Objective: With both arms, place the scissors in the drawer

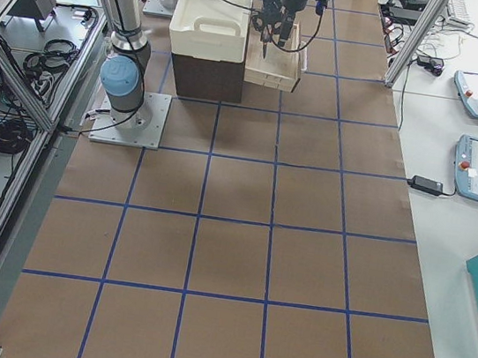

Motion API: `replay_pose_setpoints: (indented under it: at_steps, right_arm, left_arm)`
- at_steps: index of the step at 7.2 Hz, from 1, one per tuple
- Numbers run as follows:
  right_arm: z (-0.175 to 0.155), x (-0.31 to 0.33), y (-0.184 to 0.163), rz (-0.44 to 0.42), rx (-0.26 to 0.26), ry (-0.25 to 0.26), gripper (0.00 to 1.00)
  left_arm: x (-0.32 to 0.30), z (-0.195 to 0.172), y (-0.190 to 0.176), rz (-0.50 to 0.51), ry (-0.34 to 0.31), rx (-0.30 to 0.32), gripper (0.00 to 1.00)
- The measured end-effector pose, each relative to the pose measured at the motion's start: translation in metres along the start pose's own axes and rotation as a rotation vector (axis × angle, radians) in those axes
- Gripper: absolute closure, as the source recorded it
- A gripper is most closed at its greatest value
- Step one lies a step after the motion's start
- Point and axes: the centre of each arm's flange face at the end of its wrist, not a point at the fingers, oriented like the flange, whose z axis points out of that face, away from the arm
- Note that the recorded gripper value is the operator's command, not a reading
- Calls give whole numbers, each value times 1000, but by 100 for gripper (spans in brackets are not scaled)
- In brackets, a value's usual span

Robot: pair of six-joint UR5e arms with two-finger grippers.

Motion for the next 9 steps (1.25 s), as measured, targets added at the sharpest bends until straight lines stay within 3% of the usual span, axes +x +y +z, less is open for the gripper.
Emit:
replay_pose_setpoints:
  at_steps: [7,9]
  right_arm:
    - [1,0,-2,-4,1,0,0]
    - [-1,-3,-11,-14,61,-15,0]
  left_arm:
    - [-9,1,4,35,-21,14,100]
    - [-13,6,6,32,-19,15,100]
